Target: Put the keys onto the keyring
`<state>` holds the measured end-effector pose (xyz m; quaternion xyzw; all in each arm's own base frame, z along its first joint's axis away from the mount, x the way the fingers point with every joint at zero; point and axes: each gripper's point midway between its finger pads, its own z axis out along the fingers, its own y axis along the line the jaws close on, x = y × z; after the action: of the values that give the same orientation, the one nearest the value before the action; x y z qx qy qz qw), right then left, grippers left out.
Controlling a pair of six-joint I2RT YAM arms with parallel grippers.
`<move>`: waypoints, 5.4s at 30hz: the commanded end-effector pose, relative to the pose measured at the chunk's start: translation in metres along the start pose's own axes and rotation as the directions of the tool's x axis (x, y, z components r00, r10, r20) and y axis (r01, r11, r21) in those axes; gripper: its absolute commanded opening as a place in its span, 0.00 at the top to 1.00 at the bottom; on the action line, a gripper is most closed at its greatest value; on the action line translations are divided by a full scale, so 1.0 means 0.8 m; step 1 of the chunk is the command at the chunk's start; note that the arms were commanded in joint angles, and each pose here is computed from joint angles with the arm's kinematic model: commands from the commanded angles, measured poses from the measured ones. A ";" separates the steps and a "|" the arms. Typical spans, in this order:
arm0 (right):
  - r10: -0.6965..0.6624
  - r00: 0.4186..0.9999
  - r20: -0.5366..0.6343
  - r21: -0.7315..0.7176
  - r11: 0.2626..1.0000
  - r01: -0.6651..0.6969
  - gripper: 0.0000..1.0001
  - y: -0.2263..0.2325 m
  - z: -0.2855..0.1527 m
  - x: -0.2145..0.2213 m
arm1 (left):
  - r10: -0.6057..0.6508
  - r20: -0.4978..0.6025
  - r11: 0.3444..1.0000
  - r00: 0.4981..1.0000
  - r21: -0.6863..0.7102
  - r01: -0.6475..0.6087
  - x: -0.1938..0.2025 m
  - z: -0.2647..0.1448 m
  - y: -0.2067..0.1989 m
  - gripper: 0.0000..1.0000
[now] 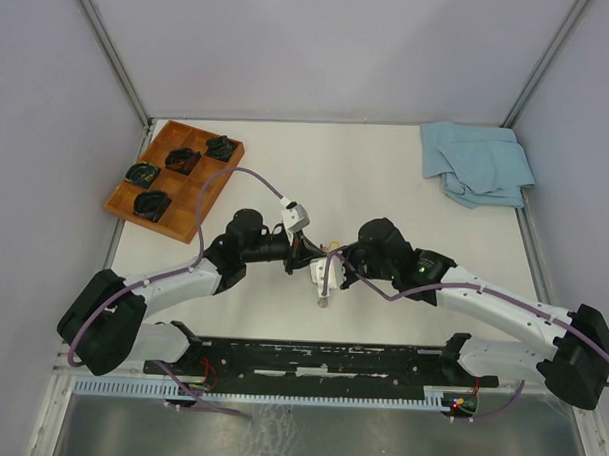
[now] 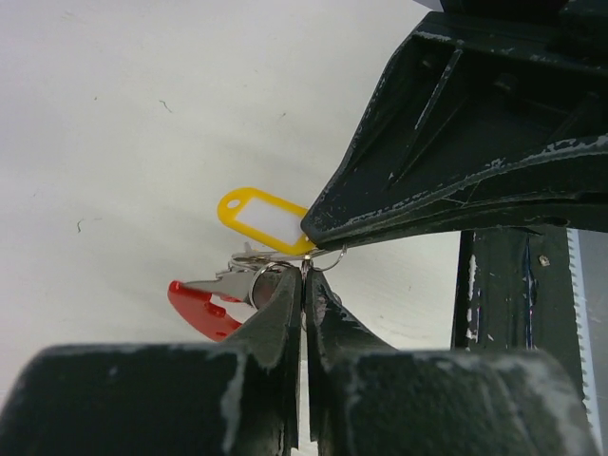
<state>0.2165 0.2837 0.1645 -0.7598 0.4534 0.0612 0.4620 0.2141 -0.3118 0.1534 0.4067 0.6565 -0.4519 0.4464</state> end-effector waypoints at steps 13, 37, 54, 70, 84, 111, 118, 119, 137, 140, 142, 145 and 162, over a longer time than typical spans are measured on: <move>0.109 0.992 -0.066 0.089 0.991 -0.103 0.99 -0.001 -0.029 0.018 | 0.098 0.110 0.994 0.989 -0.049 -0.093 -0.040 -0.010 0.001 0.97; 0.290 0.957 0.023 0.124 0.949 -0.290 0.99 0.029 0.012 0.029 | 0.046 0.259 0.996 0.965 -0.080 -0.026 -0.060 -0.017 0.001 0.97; 0.374 0.922 0.096 0.131 0.914 -0.384 0.90 0.020 0.028 0.015 | 0.008 0.312 0.992 0.950 -0.119 0.030 -0.055 -0.021 0.009 0.97; 0.388 0.887 0.251 0.258 0.856 -0.448 0.45 -0.018 -0.017 -0.004 | 0.014 0.244 0.988 0.970 -0.151 0.024 -0.040 -0.020 0.016 0.97; 0.466 0.822 0.328 0.177 0.824 -0.538 0.41 -0.015 0.004 -0.021 | 0.007 0.247 0.987 0.969 -0.159 0.034 -0.042 -0.021 0.018 0.97; 0.475 0.833 0.282 0.183 0.826 -0.533 0.98 -0.007 0.020 -0.005 | 0.005 0.267 0.989 0.964 -0.146 0.035 -0.050 -0.022 0.013 0.97; 0.444 0.850 0.283 0.136 0.859 -0.493 0.99 0.001 0.028 -0.011 | -0.004 0.307 0.991 0.952 -0.128 0.046 -0.056 -0.023 0.009 0.97; 0.438 0.853 0.284 0.134 0.863 -0.487 0.99 0.001 0.029 -0.011 | -0.003 0.311 0.991 0.950 -0.128 0.045 -0.057 -0.024 0.009 0.97; 0.419 0.867 0.269 0.239 0.843 -0.481 0.78 -0.007 0.013 0.005 | -0.007 0.326 0.988 0.945 -0.146 0.057 -0.054 -0.027 0.012 0.97; 0.427 0.857 0.288 0.254 0.829 -0.498 0.70 -0.010 0.007 0.003 | -0.007 0.330 0.986 0.944 -0.157 0.062 -0.054 -0.028 0.014 0.97; 0.430 0.856 0.288 0.252 0.828 -0.501 0.63 -0.009 0.007 0.004 | -0.009 0.332 0.985 0.943 -0.160 0.065 -0.055 -0.029 0.014 0.97; 0.434 0.843 0.319 0.238 0.824 -0.514 0.50 -0.009 0.010 -0.002 | -0.011 0.333 0.986 0.943 -0.155 0.067 -0.057 -0.028 0.013 0.97; 0.562 0.695 0.448 0.214 0.687 -0.694 0.48 -0.006 0.026 0.000 | -0.012 0.355 0.986 0.935 -0.149 0.069 -0.061 -0.032 0.010 0.97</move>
<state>0.2189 0.2936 0.1338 -0.4925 0.6082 0.2303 0.5783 0.2250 -0.2919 0.1698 0.2889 0.6463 -0.4559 0.5395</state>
